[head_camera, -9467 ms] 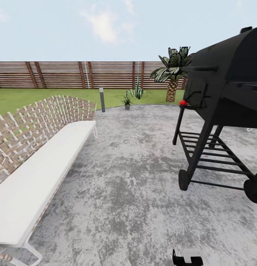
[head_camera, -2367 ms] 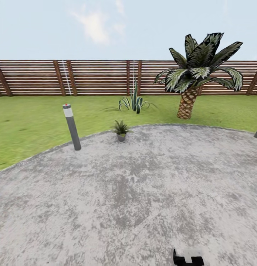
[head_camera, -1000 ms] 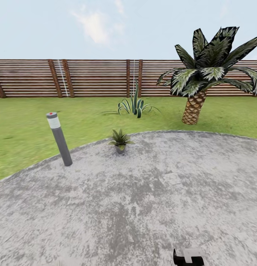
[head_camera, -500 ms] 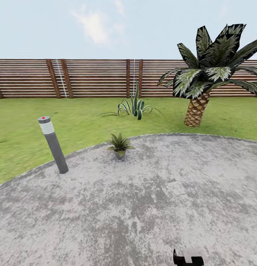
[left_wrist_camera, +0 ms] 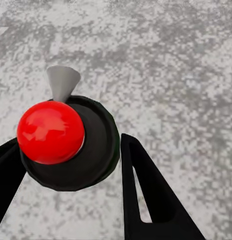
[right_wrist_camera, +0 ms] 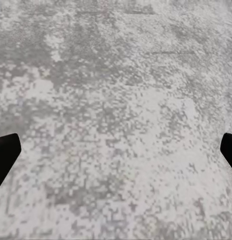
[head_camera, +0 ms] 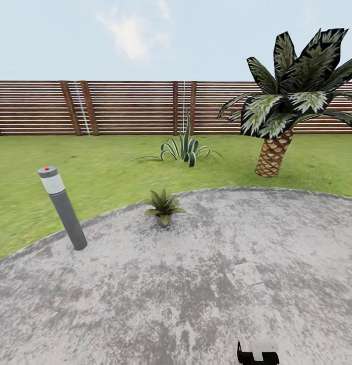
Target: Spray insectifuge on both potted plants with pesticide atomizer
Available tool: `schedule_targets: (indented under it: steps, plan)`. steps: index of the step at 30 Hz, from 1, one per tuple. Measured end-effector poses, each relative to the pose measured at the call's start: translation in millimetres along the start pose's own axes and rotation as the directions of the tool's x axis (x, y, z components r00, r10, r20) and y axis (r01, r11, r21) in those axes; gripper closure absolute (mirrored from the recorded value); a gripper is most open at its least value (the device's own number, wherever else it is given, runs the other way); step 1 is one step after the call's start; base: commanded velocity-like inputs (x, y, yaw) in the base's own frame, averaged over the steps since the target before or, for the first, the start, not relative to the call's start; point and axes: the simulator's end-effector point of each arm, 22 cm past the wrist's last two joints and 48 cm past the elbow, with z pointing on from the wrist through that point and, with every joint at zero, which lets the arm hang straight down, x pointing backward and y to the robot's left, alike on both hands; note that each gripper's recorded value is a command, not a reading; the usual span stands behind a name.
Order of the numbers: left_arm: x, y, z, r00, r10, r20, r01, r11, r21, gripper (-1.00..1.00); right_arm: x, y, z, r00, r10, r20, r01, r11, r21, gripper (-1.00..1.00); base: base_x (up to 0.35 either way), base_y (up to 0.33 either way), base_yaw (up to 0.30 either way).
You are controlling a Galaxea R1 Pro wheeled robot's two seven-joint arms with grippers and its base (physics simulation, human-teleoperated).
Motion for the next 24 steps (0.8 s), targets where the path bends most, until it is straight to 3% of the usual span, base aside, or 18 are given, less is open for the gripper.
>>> schedule_targets:
  steps: [24]
  plan:
    - [0.4, 0.0, -0.1, 1.0, 0.0, -0.001, 0.0, 1.0, 0.0, 1.0, 0.1, -0.1, 0.0, 1.0, 0.0, 0.0, 0.0, 1.0, 0.0, -1.0, 0.338, 0.0, 0.0]
